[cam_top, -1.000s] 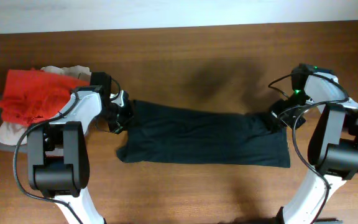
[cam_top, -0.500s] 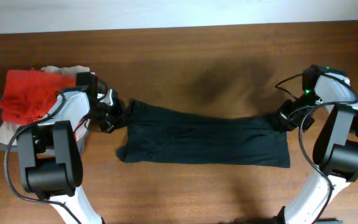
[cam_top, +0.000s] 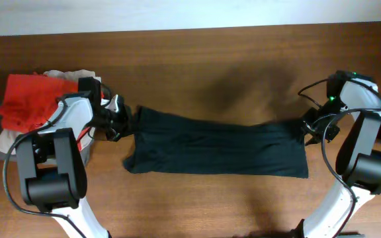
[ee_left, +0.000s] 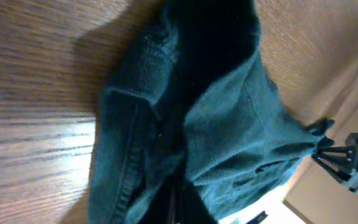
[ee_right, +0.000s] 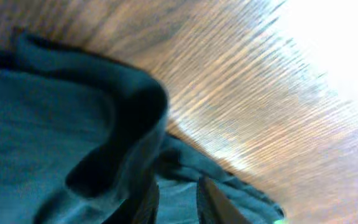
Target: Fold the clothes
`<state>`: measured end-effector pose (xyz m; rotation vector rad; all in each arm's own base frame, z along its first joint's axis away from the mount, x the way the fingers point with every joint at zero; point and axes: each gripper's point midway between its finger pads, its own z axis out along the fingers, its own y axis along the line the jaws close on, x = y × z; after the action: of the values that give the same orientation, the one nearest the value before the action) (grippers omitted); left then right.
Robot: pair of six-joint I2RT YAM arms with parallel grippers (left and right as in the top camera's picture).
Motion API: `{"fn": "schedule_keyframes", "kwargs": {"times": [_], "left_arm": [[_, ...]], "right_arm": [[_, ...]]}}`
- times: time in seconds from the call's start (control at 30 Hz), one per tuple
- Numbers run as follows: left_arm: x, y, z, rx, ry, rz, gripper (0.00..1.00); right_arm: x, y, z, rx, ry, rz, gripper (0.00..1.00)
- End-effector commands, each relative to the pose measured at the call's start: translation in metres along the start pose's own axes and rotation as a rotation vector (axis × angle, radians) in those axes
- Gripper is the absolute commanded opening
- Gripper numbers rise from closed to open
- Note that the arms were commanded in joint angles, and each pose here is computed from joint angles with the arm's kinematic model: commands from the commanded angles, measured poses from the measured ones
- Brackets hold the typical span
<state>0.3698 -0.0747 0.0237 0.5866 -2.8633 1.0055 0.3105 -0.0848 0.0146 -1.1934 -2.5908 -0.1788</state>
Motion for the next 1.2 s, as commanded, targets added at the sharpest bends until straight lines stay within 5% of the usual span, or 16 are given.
{"fn": "schedule_keyframes", "kwargs": {"times": [0.0, 0.17, 0.43, 0.5, 0.57, 0.7, 0.87, 0.97, 1.17], "left_arm": [[-0.004, -0.005, -0.008, 0.038, -0.002, 0.024, 0.16], [0.004, -0.002, -0.009, 0.029, 0.026, 0.064, 0.44], [0.003, -0.037, -0.037, 0.107, -0.042, 0.293, 0.35], [-0.006, -0.046, -0.047, 0.105, -0.108, 0.383, 0.35], [-0.019, -0.054, -0.054, 0.06, -0.189, 0.507, 0.35], [-0.025, -0.065, -0.045, -0.001, -0.227, 0.633, 0.29], [-0.025, -0.07, -0.025, -0.164, -0.234, 0.79, 0.29], [-0.02, -0.068, -0.015, -0.252, -0.221, 0.819, 0.47], [-0.02, -0.046, -0.019, -0.304, -0.203, 0.696, 0.56]], "right_arm": [[-0.007, -0.005, -0.013, -0.014, -0.037, 0.004, 0.26], [-0.012, -0.009, -0.016, -0.037, -0.034, 0.029, 0.23], [-0.037, 0.004, -0.05, -0.283, -0.08, -0.129, 0.17], [-0.044, 0.003, -0.06, -0.325, -0.105, -0.172, 0.24], [-0.048, -0.002, -0.063, -0.337, -0.12, -0.204, 0.47], [-0.045, -0.005, -0.061, -0.335, -0.109, -0.223, 0.69], [-0.032, 0.007, -0.052, -0.347, -0.08, -0.31, 0.63], [-0.029, 0.013, -0.05, -0.342, -0.076, -0.326, 0.56], [-0.029, 0.012, -0.05, -0.343, -0.075, -0.323, 0.53]]}}
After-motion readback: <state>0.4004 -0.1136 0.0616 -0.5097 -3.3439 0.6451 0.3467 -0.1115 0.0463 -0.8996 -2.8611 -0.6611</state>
